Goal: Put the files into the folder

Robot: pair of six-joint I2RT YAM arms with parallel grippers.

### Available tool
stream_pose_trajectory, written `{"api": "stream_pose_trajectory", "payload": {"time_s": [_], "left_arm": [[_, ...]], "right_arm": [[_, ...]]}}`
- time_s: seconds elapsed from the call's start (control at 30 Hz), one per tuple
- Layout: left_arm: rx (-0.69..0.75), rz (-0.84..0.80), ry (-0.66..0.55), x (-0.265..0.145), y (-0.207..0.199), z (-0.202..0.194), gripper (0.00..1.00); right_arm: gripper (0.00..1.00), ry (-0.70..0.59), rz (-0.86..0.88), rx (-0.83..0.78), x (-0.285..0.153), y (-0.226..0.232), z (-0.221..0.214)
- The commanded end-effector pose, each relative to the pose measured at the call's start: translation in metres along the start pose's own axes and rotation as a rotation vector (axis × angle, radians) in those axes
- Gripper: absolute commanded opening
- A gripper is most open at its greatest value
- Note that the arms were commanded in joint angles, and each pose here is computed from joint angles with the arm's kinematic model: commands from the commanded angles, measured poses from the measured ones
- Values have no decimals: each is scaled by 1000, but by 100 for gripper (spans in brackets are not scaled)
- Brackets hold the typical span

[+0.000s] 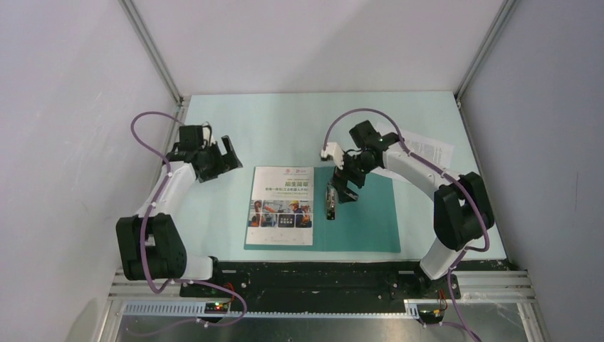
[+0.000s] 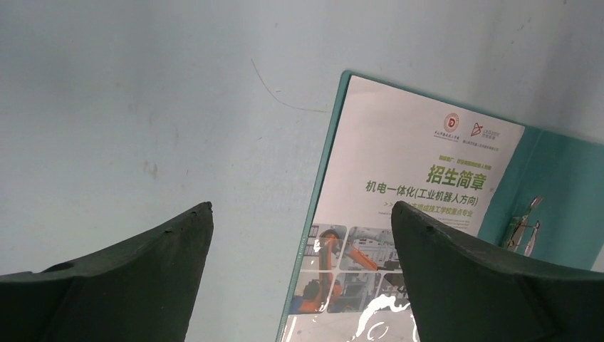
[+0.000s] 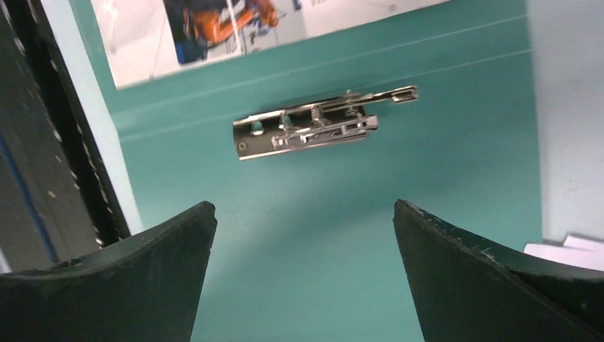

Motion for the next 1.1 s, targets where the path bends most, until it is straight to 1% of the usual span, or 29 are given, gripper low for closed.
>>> {"api": "stream_pose_trajectory", "payload": {"time_s": [0.0, 0.07, 0.17, 0.2, 0.23, 0.27, 0.3, 0.33, 0.37, 0.4, 0.43, 0.47, 0.53, 0.57, 0.6, 0.63, 0.67, 0.7, 0.73, 0.77, 0.8, 0.83, 0.87, 0.9, 0.93, 0.97, 1.0, 1.03, 1.07], "left_arm": [[86, -6, -27, -1, -7, 11, 100], [87, -8, -19, 0, -7, 10, 100], [95, 4, 1, 1, -4, 5, 100], [95, 4, 7, 1, -3, 4, 100], [99, 2, 13, 1, -4, 3, 100], [99, -9, 20, 0, -5, 2, 100], [104, -17, 21, -1, -7, 3, 100], [110, -29, 26, -1, -10, 2, 100], [118, -37, 18, -2, -14, 5, 100], [126, -54, 21, -3, -19, 5, 100], [138, -71, 13, -4, -26, 8, 100], [142, -91, 12, -6, -31, 10, 100], [183, -147, 22, -6, -54, 11, 100], [205, -173, 23, -6, -68, 13, 100], [215, -193, 27, -5, -76, 14, 100], [239, -222, 34, -3, -93, 15, 100], [246, -237, 38, -1, -102, 16, 100], [271, -265, 43, 2, -121, 18, 100], [270, -265, 70, 14, -128, 15, 100], [298, -307, 58, 11, -152, 19, 100], [295, -328, 55, 17, -170, 27, 100], [311, -355, 75, 21, -187, 19, 100], [295, -372, 86, 31, -205, 23, 100], [303, -403, 106, 34, -223, 15, 100], [283, -423, 118, 46, -241, 16, 100], [295, -462, 136, 48, -261, 6, 100], [278, -482, 146, 59, -279, 5, 100], [289, -517, 161, 61, -297, -7, 100], [267, -530, 175, 72, -312, -10, 100]], "right_arm": [[99, -28, 17, -350, 6, -3, 5], [99, -19, 22, -381, 15, -7, 4], [99, 32, 32, -405, 31, -8, -3], [99, 56, -5, -401, 33, -16, -4], [99, 60, -27, -349, 34, -20, -6], [99, 39, -65, -326, 31, -28, -1], [99, 12, -102, -238, 23, -38, -3], [99, -31, -118, -200, 16, -44, 3], [99, -51, -152, -92, 4, -56, -4], [99, -75, -178, -56, -6, -64, -1], [99, -88, -215, 27, -19, -76, -9], [99, -104, -241, 61, -30, -83, -11], [100, -121, -341, 199, -63, -112, -34], [99, -122, -378, 278, -73, -120, -42], [99, -136, -436, 394, -93, -137, -58], [100, -127, -477, 470, -103, -145, -70], [99, -147, -536, 617, -123, -163, -90], [100, -150, -581, 690, -138, -174, -100], [100, -165, -622, 825, -153, -182, -128], [99, -177, -657, 870, -162, -188, -139], [99, -192, -699, 950, -177, -192, -160], [99, -187, -717, 988, -182, -193, -172], [99, -188, -737, 1039, -192, -192, -188], [99, -177, -732, 1072, -193, -191, -196], [99, -174, -742, 1105, -198, -189, -208], [99, -154, -743, 1134, -197, -186, -217], [100, -148, -754, 1166, -201, -183, -226], [99, -126, -764, 1210, -201, -179, -239], [100, -116, -771, 1241, -201, -176, -246]]}}
Point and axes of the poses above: each gripper's point midway between its finger pads, its own x axis out along the fingers, its own y axis along the line the jaws close on, z = x × y, the point moved 2 cm from there along -x, back along the fingers, and after that the axes turned 7 degrees about -x, right-handed, at the moved point
